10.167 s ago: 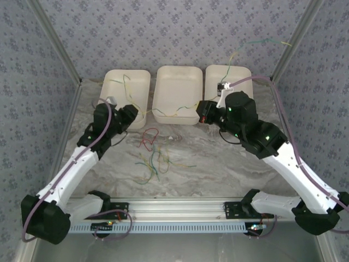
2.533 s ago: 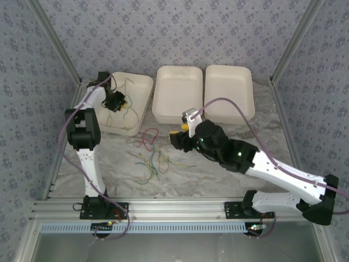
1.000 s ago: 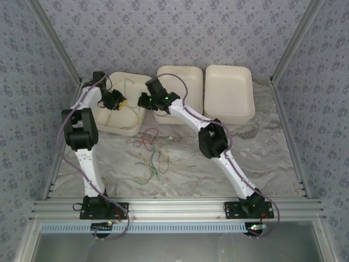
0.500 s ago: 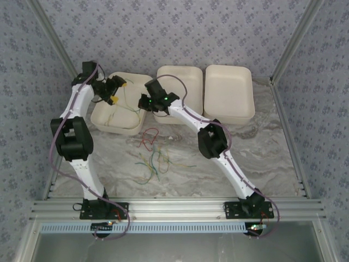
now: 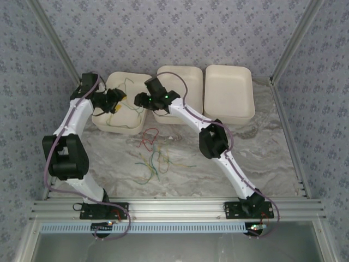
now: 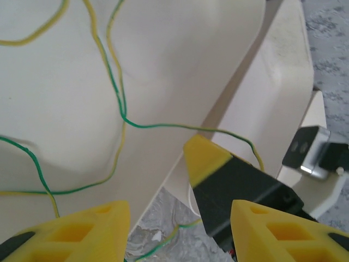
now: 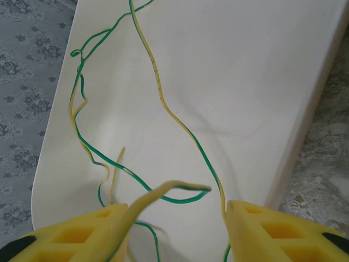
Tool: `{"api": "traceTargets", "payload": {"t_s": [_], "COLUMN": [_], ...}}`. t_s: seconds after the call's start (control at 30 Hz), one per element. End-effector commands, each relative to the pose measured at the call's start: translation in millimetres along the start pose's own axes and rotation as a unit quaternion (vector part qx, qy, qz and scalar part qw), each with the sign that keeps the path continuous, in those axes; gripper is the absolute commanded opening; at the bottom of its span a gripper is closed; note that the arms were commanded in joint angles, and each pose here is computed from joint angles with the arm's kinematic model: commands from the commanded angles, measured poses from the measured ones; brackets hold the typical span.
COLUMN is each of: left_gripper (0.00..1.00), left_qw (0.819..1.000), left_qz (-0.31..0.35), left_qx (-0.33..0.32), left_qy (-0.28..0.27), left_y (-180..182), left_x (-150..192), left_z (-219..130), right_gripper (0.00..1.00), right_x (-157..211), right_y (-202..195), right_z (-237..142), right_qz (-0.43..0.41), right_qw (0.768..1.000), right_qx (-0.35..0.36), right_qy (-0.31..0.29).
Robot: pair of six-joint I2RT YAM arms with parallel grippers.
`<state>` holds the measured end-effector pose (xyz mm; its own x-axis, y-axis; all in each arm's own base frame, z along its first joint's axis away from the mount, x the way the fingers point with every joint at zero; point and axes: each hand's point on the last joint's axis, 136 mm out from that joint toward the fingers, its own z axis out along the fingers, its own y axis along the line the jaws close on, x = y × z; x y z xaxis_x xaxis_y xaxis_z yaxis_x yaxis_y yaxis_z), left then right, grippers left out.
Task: Untangle the cables
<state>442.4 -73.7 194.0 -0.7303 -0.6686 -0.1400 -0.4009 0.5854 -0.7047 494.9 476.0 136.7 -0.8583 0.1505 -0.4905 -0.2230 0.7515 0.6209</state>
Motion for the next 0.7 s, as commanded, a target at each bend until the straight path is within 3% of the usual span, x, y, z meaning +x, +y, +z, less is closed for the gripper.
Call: {"api": "traceTargets", "payload": {"t_s": [0.0, 0.43, 0.6, 0.67], "left_gripper": [0.52, 0.56, 0.49, 0.49], "left_qw": [1.000, 0.999, 0.990, 0.975], "left_qz": [0.016, 0.039, 0.138, 0.208], "left_qx": [0.003, -0.007, -0.034, -0.082], "left_qy": [-0.014, -0.031, -0.007, -0.008], "left_y": [1, 0, -20, -20], "left_x": [5, 13, 43, 51], "left_z": [-2, -24, -19, -15], "right_gripper": [0.54, 0.60, 0.52, 0.51], "right_x": [-32, -49, -47, -38], "right_y": [29, 50, 43, 34], "right_z": [-48, -109, -137, -151], "right_qz": [-0.017, -0.049, -0.057, -0.057], "right_qw": [0.999, 0.997, 0.994, 0.993], "right_qx": [-0.004, 0.014, 0.032, 0.039], "right_qy": [-0.041, -0.066, -0.087, -0.092]}}
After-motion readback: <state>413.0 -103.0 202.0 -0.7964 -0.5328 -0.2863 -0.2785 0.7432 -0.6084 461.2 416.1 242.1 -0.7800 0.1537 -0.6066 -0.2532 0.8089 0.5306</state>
